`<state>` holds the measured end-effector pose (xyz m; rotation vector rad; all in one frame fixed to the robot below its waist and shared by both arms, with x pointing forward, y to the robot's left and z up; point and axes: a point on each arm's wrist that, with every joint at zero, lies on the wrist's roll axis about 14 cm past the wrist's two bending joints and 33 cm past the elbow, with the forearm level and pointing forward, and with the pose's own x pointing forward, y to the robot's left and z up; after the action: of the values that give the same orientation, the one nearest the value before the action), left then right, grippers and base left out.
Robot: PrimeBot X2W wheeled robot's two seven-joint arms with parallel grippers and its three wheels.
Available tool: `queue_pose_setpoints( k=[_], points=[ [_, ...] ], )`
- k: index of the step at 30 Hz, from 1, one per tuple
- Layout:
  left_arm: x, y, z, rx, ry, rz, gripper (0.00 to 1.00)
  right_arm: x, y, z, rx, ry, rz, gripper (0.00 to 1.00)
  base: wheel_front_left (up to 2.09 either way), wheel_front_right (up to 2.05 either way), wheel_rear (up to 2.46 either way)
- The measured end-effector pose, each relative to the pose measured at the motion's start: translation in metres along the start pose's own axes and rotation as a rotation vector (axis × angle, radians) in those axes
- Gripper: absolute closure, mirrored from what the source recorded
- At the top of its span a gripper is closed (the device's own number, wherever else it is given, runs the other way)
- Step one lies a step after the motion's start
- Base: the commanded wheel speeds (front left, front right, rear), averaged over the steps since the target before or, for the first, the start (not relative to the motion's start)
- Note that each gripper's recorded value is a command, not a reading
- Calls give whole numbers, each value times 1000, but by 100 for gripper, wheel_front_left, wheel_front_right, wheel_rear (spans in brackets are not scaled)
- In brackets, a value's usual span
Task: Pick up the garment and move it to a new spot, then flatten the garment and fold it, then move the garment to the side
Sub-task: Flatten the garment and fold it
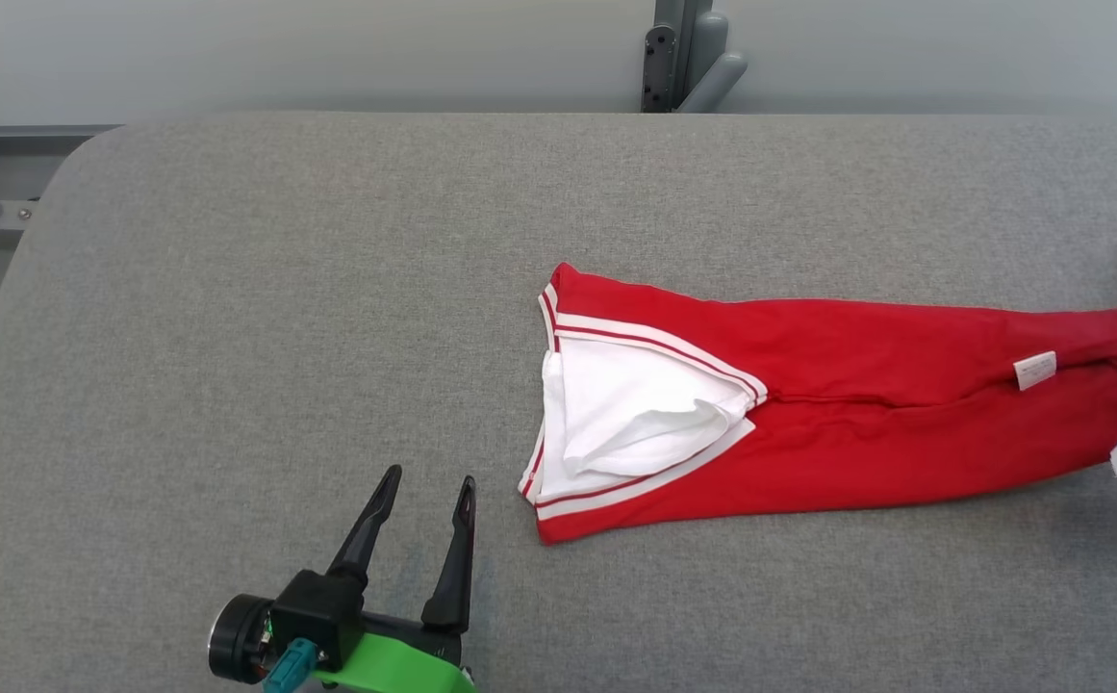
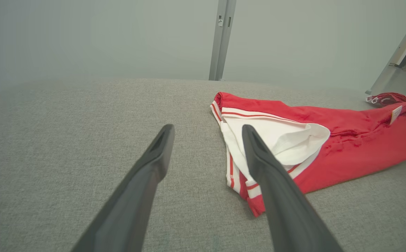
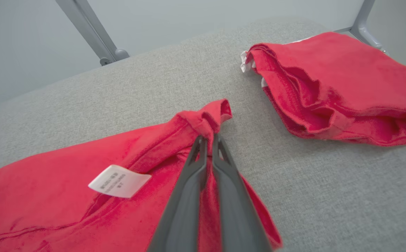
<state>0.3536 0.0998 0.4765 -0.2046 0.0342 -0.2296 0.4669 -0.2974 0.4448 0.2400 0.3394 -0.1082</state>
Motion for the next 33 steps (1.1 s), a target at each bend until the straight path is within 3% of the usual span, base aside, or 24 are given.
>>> queue_pose_setpoints(
  k=[7,19,25,33],
  points=[
    [-1,0,-2,-3,7,4,0,2,54,31,-29,-69,161,100,0,0,0],
    [-14,7,-3,-12,8,36,0,-16,195,43,-80,-85,507,100,0,0,0],
    [-23,22,-4,-10,14,90,0,-26,260,26,-56,-42,649,100,0,0,0],
    [-32,36,-8,-22,26,143,0,-35,314,-17,-4,80,757,100,0,0,0]
  ],
)
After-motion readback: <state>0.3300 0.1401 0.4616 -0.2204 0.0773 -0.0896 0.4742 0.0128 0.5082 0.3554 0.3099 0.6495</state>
